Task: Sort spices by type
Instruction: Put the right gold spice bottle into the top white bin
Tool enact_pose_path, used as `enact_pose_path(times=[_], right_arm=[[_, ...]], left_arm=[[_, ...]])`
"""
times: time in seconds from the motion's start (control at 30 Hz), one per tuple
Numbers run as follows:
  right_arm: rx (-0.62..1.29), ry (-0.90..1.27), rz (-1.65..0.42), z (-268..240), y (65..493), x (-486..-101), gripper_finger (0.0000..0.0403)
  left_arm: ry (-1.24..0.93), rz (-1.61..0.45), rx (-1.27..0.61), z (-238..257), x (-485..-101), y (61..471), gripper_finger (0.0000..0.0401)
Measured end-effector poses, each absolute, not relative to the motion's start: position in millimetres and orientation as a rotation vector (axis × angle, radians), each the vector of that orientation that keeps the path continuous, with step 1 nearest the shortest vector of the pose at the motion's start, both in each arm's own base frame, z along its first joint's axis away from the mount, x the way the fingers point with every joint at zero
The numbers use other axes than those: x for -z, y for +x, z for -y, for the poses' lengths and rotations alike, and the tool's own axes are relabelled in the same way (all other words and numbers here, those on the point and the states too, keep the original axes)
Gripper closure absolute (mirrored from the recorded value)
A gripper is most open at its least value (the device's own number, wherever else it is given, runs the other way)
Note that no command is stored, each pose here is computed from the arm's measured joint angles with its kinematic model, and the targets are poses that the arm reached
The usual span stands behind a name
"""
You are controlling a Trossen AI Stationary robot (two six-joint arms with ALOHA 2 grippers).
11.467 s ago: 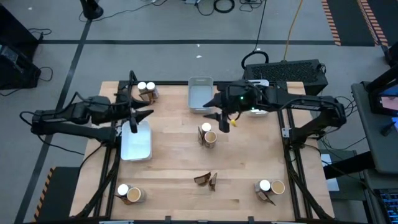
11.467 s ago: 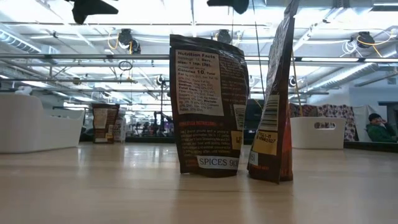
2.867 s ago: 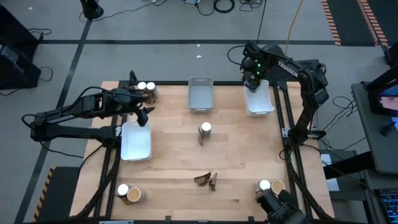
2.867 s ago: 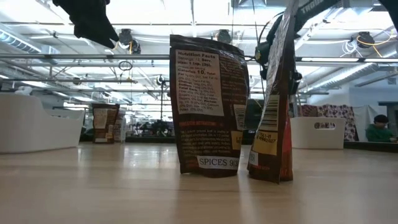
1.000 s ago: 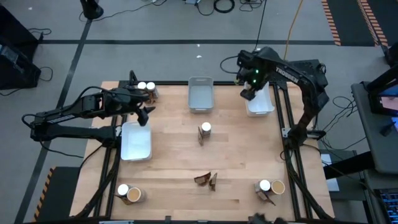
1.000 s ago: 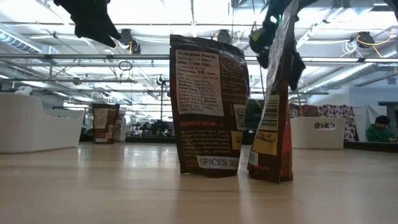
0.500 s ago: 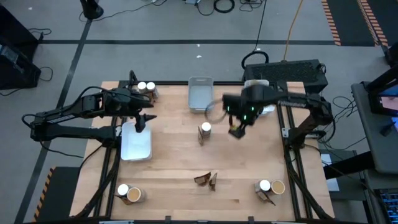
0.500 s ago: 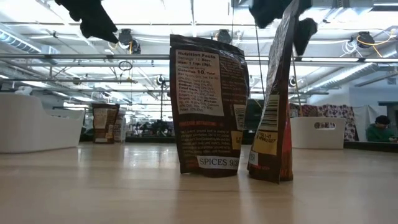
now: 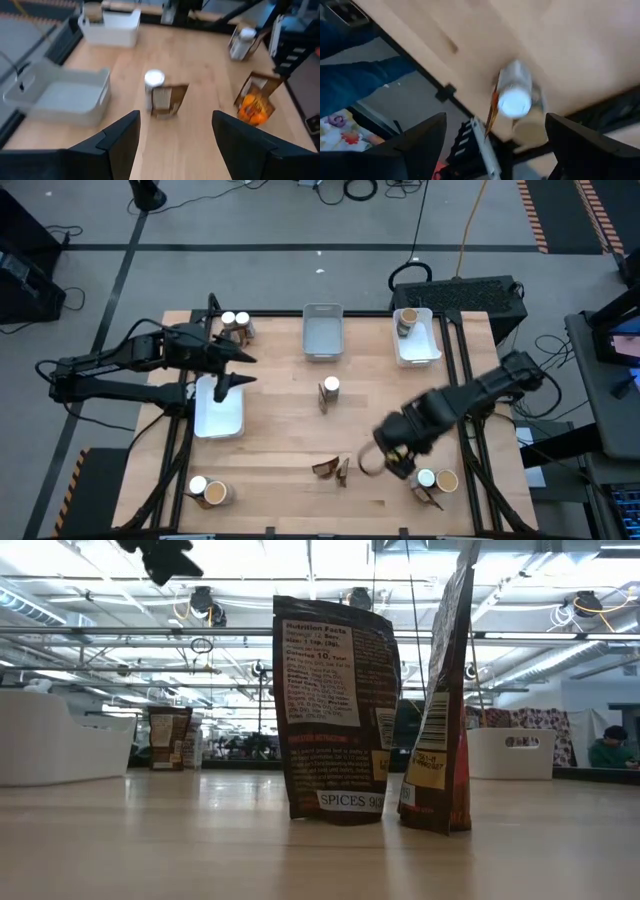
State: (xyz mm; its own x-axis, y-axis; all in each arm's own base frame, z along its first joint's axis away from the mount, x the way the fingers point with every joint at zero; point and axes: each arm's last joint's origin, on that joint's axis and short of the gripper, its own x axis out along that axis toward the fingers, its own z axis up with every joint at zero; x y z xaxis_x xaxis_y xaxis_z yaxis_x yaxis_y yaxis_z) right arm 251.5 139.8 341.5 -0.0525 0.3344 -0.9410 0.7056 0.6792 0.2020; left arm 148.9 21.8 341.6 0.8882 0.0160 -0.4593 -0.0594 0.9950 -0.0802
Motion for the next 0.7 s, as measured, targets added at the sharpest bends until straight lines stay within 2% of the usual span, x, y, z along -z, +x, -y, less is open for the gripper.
enact_pose_path(times=[0.23, 0.5, 0.7], right_arm=[[0.806, 1.093, -1.639, -174.0, 224.0, -340.7, 0.0080], [0.893, 0.978, -1.600, -205.3, 191.9, -327.6, 0.0080], [0.933, 0.885, -1.570, -208.5, 169.7, -309.3, 0.0080]], left_arm=[[-0.144, -0.389, -0.004, -19.2, -348.3, 159.2, 0.0149], [-0.254, -0.359, -0.010, -20.3, -346.1, 183.1, 0.0149], [-0.345, -0.344, -0.003, -19.1, -343.8, 197.4, 0.0149]])
